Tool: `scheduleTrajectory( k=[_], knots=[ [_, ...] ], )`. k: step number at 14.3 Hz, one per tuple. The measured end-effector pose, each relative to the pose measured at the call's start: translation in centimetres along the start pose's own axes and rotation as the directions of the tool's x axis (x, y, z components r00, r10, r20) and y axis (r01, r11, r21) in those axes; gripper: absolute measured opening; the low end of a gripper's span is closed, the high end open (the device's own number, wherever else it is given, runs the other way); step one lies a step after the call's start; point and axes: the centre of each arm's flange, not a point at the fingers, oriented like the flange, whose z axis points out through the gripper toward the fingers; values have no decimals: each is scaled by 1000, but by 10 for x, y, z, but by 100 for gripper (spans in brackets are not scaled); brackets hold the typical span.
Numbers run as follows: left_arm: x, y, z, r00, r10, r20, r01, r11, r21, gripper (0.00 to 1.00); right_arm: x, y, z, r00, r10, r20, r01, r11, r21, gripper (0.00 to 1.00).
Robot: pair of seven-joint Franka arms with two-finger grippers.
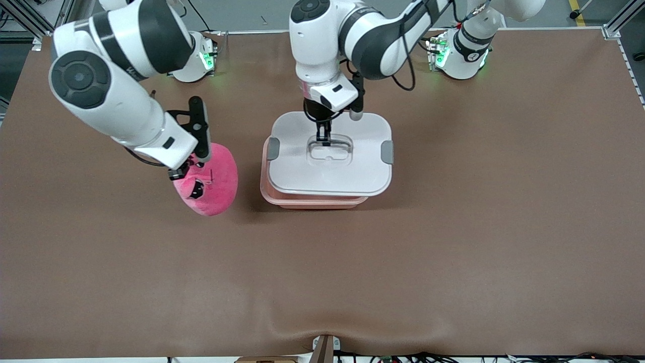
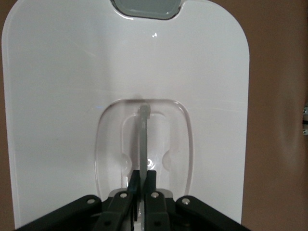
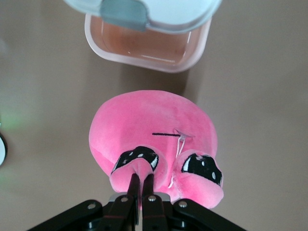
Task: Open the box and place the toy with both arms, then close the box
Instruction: 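Lift the lid off with the left gripper while the right gripper carries the plush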
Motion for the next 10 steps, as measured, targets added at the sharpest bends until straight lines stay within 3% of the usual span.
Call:
scheduleTrajectory(
  k=[10],
  knots=[
    [171,99,-14,967,237,93,-248,960,129,7,108,-20,-7,975,-224,9,224,972,-70,4]
  ],
)
